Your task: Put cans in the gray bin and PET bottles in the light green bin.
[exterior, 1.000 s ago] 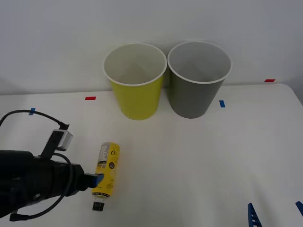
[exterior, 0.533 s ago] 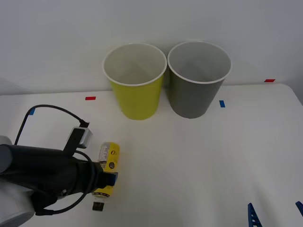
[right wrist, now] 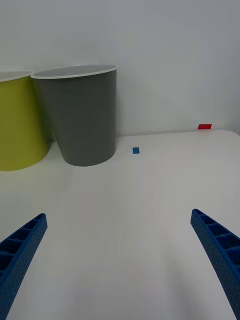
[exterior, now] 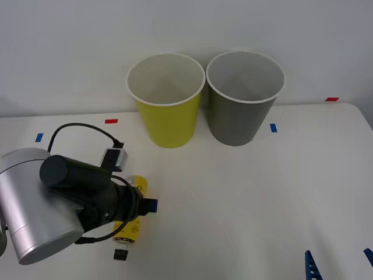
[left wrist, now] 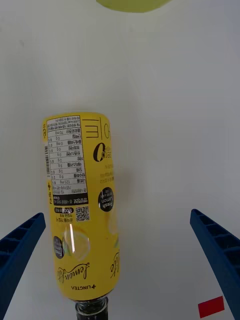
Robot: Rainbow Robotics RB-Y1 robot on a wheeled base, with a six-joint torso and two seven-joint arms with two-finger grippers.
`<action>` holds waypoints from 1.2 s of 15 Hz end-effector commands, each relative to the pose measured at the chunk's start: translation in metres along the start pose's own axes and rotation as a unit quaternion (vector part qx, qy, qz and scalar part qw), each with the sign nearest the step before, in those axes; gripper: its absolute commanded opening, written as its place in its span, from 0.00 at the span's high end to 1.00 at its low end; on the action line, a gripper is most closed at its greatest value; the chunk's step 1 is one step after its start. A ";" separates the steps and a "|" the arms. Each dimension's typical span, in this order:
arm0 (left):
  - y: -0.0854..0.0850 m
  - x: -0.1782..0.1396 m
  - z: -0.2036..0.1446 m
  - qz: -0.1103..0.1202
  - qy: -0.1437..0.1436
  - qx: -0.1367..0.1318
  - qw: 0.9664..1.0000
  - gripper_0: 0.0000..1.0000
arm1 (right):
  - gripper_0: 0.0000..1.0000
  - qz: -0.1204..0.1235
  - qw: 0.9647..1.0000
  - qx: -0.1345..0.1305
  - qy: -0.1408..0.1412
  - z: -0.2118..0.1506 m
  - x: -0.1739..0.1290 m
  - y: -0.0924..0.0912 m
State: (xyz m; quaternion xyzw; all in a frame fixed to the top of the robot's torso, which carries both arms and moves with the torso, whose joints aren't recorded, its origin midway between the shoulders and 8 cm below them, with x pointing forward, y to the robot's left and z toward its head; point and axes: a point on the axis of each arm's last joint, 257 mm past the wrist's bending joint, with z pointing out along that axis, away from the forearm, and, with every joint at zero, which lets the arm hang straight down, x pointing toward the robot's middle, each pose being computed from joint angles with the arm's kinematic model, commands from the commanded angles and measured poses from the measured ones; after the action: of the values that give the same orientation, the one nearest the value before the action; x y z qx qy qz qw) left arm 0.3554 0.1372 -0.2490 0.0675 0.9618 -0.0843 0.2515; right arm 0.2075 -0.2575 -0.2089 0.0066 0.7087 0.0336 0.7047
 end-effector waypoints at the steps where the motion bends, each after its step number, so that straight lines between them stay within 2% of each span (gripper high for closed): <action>1: 0.005 0.001 0.003 0.000 0.003 -0.019 1.000 0.00 | 0.00 0.000 1.000 0.000 0.000 0.000 0.000 0.000; 9: 0.012 0.002 0.019 -0.006 0.021 -0.036 0.999 0.00 | 0.00 0.000 1.000 0.000 0.000 0.000 0.000 0.000; 10: 0.015 -0.001 0.022 -0.003 0.018 -0.042 0.999 0.00 | 0.00 0.000 1.000 0.000 0.000 0.000 0.000 0.000; 12: 0.025 -0.011 0.029 0.023 0.015 -0.058 0.998 0.00 | 0.00 0.000 1.000 0.000 0.000 0.000 0.000 0.000; 18: 0.015 -0.018 0.044 0.003 0.020 -0.055 0.998 0.00 | 0.00 0.000 1.000 0.000 0.000 0.000 0.000 0.000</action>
State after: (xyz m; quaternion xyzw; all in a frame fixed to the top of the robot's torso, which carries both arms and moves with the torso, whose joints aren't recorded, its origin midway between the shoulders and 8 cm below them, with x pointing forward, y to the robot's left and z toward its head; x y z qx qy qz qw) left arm 0.3914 0.1439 -0.2780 0.0616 0.9691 -0.0281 0.2374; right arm 0.2075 -0.2575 -0.2089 0.0066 0.7087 0.0336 0.7047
